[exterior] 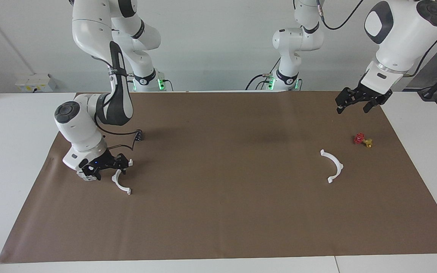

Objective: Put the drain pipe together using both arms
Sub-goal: 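Reach the right gripper down and grasp the white half-ring clamp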

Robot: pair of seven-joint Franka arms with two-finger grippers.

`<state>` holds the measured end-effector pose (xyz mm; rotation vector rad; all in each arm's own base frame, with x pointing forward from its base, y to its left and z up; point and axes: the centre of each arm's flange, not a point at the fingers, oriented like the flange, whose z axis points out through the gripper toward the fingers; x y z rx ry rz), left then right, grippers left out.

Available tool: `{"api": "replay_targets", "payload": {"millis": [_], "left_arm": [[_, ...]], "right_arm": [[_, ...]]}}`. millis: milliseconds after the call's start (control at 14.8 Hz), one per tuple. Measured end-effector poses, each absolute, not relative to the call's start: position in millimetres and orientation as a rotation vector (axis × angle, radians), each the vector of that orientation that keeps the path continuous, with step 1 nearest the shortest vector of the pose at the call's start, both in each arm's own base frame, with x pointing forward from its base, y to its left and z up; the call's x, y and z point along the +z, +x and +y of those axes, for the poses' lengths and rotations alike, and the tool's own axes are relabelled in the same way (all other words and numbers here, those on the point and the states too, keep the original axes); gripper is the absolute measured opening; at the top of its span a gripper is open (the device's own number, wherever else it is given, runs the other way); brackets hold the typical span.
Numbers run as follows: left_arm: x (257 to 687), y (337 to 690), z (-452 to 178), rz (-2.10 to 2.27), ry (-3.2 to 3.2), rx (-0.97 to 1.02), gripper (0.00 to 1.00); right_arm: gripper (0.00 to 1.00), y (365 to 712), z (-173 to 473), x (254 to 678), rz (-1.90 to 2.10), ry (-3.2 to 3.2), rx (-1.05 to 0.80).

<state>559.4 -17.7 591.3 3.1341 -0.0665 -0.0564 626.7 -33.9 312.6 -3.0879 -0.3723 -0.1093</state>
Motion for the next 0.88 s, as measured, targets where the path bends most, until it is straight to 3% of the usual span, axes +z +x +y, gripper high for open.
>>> {"api": "replay_targets", "payload": {"millis": [270,405,540,608,675,810,878], "left_arm": [[591,559,-18,-0.066,3.134,-0.056,1.0],[591,559,-18,-0.066,3.134,-0.056,1.0],[591,559,-18,-0.066,3.134,-0.056,1.0],[591,559,-18,-0.066,3.134,-0.056,1.0],[591,559,-18,-0.066,3.134,-0.056,1.0],[591,559,-18,-0.066,3.134,-0.056,1.0],[591,559,-18,-0.066,3.134,-0.056,1.0]], "right_arm": [[0.97,618,-48,296,-0.406,-3.088,-0.118],[0.8,615,-53,289,-0.402,-3.092,-0.136],[0.76,613,-50,287,-0.365,-3.07,-0.147],[0.68,614,-48,287,-0.351,-3.059,-0.152],[0.68,614,-47,287,-0.353,-3.054,-0.153],[0.49,614,-47,288,-0.363,-3.054,-0.161],[0.35,615,-48,289,-0.363,-3.055,-0.164]]}}
